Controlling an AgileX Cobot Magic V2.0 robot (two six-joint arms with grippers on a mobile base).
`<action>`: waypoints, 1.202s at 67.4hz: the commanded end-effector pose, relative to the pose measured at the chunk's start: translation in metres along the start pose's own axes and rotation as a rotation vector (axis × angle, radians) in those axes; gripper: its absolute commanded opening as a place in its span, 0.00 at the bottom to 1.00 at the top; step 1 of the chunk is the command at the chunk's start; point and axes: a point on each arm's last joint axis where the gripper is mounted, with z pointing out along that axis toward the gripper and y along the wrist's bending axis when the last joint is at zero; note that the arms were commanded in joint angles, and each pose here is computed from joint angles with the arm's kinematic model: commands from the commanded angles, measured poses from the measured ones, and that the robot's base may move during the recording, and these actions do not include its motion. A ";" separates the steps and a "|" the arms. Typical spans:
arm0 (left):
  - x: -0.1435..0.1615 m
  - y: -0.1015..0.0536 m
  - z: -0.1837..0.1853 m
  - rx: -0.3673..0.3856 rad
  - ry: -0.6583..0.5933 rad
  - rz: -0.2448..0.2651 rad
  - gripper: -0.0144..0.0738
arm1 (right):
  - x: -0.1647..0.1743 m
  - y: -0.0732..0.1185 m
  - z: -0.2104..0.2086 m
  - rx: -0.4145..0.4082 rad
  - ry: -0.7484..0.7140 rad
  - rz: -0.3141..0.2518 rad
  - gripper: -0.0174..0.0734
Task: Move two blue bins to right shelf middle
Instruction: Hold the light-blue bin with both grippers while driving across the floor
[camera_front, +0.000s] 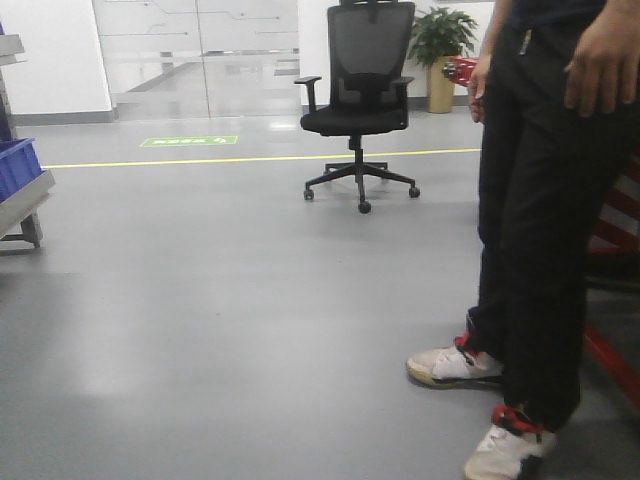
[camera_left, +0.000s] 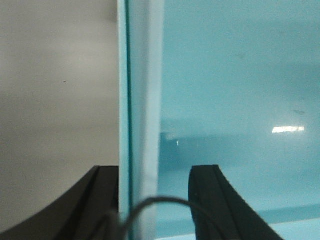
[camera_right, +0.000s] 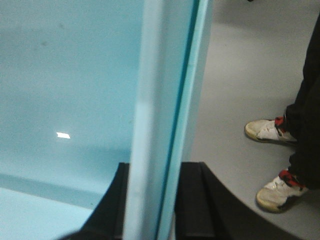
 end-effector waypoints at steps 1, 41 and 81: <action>-0.010 -0.005 -0.011 0.044 -0.097 0.024 0.04 | -0.015 0.004 -0.016 -0.037 -0.136 0.006 0.02; -0.010 -0.005 -0.011 0.044 -0.097 0.024 0.04 | -0.015 0.004 -0.016 -0.037 -0.136 0.006 0.02; -0.010 -0.005 -0.011 0.044 -0.097 0.024 0.04 | -0.015 0.004 -0.016 -0.037 -0.136 0.006 0.02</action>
